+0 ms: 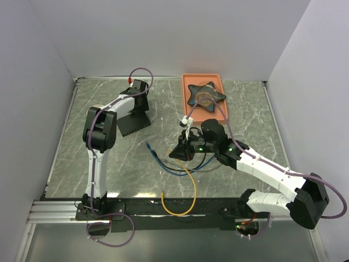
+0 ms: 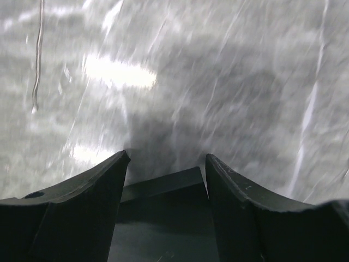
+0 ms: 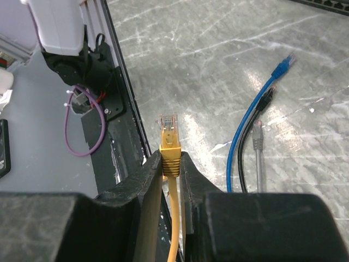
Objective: Insert the plug into the switch port
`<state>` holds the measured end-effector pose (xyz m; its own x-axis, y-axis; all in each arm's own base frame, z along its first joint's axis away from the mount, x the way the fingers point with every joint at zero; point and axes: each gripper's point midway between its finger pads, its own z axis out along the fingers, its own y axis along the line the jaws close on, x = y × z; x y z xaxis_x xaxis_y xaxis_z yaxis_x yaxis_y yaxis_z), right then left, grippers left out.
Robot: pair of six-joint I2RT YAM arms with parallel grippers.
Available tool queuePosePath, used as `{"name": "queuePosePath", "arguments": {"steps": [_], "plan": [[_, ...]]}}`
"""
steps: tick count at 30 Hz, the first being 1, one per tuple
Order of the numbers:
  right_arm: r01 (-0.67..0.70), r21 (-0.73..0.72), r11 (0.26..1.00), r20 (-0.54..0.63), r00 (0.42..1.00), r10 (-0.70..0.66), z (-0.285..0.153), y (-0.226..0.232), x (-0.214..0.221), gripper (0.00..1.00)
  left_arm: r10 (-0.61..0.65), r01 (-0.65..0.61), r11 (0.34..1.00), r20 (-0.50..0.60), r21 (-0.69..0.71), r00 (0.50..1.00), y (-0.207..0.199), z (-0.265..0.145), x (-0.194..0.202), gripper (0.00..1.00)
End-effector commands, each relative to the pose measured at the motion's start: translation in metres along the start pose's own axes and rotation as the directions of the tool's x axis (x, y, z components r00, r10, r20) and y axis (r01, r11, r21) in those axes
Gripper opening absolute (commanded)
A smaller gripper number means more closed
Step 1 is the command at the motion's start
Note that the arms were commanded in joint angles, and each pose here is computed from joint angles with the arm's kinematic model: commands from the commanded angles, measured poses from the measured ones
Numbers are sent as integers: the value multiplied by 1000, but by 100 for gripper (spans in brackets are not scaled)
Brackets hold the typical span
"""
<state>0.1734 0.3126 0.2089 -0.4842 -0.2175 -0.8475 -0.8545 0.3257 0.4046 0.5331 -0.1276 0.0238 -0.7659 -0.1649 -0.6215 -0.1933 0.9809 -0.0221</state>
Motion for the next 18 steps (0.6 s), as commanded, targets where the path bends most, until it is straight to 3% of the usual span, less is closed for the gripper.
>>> {"name": "queuePosePath", "arguments": {"steps": [1,10,13,18], "plan": [[43,-22,999,42,998,-43,1,9,-21,0,18,-29,999,-266,-37,964,26,-7,92,65],[40,-26,999,30,999,-40,4,9,-17,0,-29,22,999,-299,-26,954,41,-48,126,66],[42,-30,999,27,999,-41,6,11,-18,0,-37,37,999,-273,-3,961,39,-63,125,67],[44,-40,998,19,999,-44,10,15,-17,0,-42,39,999,-161,-24,986,43,-80,89,73]]}}
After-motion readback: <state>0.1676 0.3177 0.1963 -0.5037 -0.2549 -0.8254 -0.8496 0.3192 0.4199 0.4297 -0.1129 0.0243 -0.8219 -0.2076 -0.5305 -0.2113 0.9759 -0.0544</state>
